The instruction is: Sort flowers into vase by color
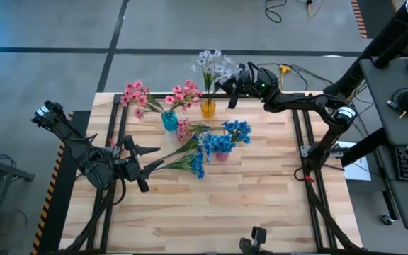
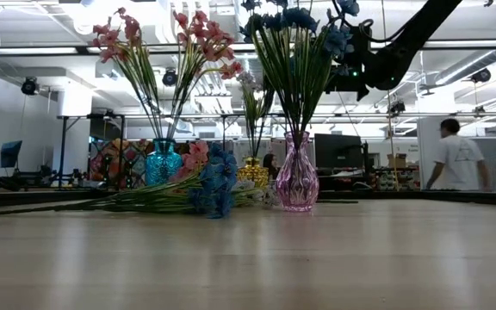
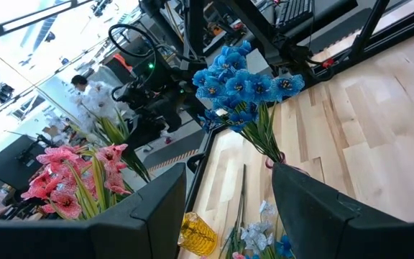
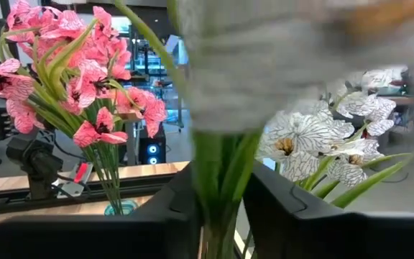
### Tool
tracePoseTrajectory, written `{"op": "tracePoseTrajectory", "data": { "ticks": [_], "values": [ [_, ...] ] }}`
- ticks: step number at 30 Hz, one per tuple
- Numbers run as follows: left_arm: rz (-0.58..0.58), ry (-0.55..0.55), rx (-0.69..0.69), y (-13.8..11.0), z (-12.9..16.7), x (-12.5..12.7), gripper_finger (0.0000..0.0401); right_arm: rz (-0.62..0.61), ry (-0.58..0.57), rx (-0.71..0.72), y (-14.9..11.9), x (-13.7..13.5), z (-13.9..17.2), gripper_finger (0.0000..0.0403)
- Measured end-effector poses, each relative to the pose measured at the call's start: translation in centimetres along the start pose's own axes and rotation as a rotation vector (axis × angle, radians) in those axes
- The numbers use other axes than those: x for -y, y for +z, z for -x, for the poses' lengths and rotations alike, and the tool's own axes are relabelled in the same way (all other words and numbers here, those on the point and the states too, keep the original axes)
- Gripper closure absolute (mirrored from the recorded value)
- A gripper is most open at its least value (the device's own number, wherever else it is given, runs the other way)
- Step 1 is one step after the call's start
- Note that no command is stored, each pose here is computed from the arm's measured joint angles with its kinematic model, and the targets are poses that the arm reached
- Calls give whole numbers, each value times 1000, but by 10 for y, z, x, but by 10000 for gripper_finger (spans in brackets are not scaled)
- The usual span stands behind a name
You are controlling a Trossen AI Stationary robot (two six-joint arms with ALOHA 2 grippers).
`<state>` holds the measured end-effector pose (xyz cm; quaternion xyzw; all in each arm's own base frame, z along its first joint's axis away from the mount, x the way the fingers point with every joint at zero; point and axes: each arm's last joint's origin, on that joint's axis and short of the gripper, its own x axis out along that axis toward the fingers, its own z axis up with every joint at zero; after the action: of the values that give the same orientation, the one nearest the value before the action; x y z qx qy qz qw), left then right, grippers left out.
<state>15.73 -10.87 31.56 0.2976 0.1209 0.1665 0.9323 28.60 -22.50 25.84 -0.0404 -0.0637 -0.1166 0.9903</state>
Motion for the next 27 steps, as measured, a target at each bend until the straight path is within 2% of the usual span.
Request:
{"op": "tracePoseTrajectory", "data": {
  "ticks": [10,27],
  "values": [
    [0,0,0,0,0,0,212,-44,0,-43,-4,0,0,237],
    [0,0,0,0,0,0,212,-99,-5,-174,-10,0,5,145]
  ]
}}
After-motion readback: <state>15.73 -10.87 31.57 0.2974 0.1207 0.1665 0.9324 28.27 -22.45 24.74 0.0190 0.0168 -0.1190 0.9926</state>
